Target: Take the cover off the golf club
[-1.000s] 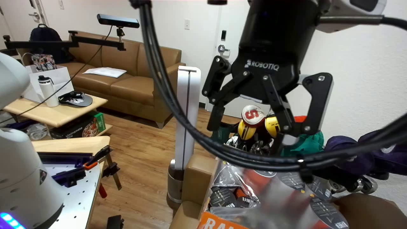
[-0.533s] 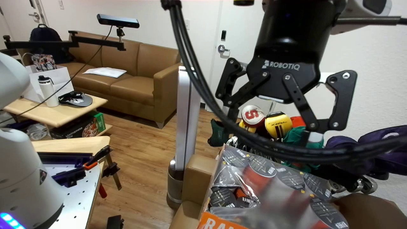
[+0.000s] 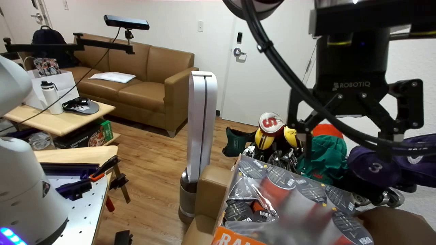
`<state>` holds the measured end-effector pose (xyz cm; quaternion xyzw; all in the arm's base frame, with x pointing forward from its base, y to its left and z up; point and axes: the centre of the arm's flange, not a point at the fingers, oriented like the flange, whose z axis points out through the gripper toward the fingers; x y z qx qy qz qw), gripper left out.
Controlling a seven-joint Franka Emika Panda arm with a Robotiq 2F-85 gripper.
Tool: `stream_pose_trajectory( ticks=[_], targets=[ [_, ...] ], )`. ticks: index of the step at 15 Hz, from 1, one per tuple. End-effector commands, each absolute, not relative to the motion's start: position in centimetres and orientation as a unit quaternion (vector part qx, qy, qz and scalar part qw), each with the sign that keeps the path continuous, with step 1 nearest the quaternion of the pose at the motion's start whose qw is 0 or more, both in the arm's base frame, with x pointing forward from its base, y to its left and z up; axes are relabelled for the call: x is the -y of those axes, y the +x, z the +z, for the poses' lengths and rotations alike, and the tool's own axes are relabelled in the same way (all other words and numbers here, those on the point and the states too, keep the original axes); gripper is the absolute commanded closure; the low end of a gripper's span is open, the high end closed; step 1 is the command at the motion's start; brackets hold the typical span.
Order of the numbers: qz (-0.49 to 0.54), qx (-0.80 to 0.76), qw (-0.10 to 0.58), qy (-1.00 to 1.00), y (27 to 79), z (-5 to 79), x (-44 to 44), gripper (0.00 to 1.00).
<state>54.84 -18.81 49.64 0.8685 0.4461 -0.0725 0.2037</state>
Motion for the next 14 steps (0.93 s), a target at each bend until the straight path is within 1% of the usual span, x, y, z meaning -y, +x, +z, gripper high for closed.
stream_pose_trajectory(
  ticks=[1, 3, 5, 7, 10, 12, 14],
  targets=[
    [-0.046, -0.530, 0.215, 0.819, 59.5, 48.8, 18.6, 0.00],
    [-0.037, -0.574, 0.218, 0.788, 61.2, 48.3, 17.4, 0.00],
    [-0.029, -0.617, 0.215, 0.756, 61.7, 48.2, 16.4, 0.00],
    [-0.042, -0.590, 0.216, 0.777, 60.6, 47.6, 15.7, 0.00],
    [-0.043, -0.592, 0.216, 0.775, 60.7, 47.7, 15.9, 0.00],
    [-0.030, -0.639, 0.250, 0.727, 61.9, 47.3, 16.3, 0.00],
    [-0.019, -0.674, 0.256, 0.693, 63.6, 46.9, 16.2, 0.00]
  ],
)
